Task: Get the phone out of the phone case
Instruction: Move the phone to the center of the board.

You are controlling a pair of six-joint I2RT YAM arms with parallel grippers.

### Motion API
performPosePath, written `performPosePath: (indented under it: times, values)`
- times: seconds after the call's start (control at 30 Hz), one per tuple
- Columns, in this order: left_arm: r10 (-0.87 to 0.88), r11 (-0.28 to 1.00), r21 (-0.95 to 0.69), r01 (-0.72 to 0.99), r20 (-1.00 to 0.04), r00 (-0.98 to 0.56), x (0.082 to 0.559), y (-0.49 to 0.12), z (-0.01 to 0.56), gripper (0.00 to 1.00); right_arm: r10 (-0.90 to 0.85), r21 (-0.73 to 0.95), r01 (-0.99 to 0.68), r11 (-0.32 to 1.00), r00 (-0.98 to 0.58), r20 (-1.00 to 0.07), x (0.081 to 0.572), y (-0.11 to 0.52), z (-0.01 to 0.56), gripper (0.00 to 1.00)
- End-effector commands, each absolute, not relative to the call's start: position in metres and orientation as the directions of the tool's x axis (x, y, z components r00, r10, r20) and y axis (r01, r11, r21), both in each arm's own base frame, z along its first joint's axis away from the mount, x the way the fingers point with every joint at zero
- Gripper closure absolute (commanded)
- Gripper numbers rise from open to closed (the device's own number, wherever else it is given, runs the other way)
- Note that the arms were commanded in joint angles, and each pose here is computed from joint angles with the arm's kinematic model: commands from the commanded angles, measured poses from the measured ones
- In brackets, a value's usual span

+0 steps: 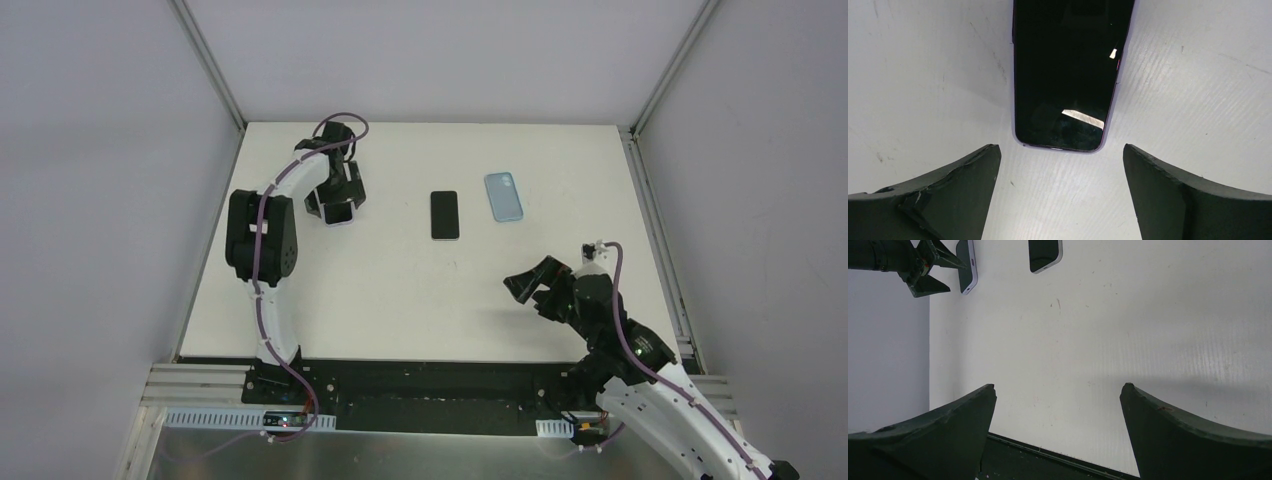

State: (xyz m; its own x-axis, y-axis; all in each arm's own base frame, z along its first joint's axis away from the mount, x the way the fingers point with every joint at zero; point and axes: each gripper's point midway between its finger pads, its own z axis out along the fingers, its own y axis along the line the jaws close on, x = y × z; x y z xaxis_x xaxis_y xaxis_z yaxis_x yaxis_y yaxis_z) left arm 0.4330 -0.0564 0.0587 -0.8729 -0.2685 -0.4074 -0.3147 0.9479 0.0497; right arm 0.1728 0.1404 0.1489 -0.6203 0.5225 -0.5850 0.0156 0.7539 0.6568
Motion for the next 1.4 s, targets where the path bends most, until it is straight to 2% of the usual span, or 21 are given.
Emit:
performPosePath:
  times: [0.0,0.13,0.3,0.4,0.43,0.47,0.6,0.73,1.0,1.23,1.37]
  values:
    - [-0.266,0.947,0.06,-0.314,-0.398,-0.878,0.433,-0.059,0.064,0.06,0.543,0.675,-0.008,0.738,-0.587,-0.6,0.175,0.139,0.164,0.01]
    - [-0.272,0.945,0.058,-0.323,-0.412,-0.87,0.433,-0.057,0.07,0.08,0.544,0.674,-0.009,0.739,-0.581,-0.605,0.174,0.137,0.164,0.01]
    - [-0.266,0.945,0.028,-0.327,-0.518,-0.813,0.452,-0.053,0.114,0.11,0.541,0.669,-0.01,0.743,-0.579,-0.609,0.173,0.135,0.165,0.01]
    - [-0.27,0.947,-0.015,-0.319,-0.573,-0.774,0.471,-0.053,0.142,0.19,0.545,0.674,-0.011,0.739,-0.578,-0.607,0.174,0.136,0.165,0.01]
    - [-0.28,0.948,-0.042,-0.315,-0.578,-0.766,0.477,-0.055,0.147,0.26,0.545,0.675,-0.01,0.738,-0.58,-0.605,0.174,0.136,0.164,0.01]
    - [-0.303,0.946,-0.081,-0.314,-0.569,-0.764,0.483,-0.058,0.148,0.37,0.545,0.676,-0.01,0.737,-0.583,-0.603,0.174,0.138,0.163,0.01]
    - [-0.412,0.91,-0.197,-0.364,-0.523,-0.746,0.502,-0.059,0.139,0.62,0.534,0.663,-0.003,0.748,-0.592,-0.604,0.176,0.138,0.16,0.01]
    - [-0.52,0.854,-0.276,-0.441,-0.48,-0.707,0.519,-0.046,0.122,0.69,0.522,0.649,0.0,0.761,-0.593,-0.613,0.18,0.139,0.16,0.01]
    - [-0.756,0.642,-0.603,-0.474,-0.396,-0.521,0.565,-0.026,0.115,0.84,0.507,0.648,0.004,0.761,-0.627,-0.591,0.185,0.15,0.155,0.01]
    - [-0.855,0.477,-0.736,-0.481,-0.259,-0.45,0.59,-0.029,0.09,1.0,0.503,0.647,0.01,0.763,-0.638,-0.583,0.19,0.155,0.153,0.01]
    - [-0.885,0.413,-0.757,-0.506,-0.203,-0.419,0.596,-0.028,0.077,1.0,0.508,0.65,0.011,0.76,-0.634,-0.583,0.19,0.154,0.154,0.01]
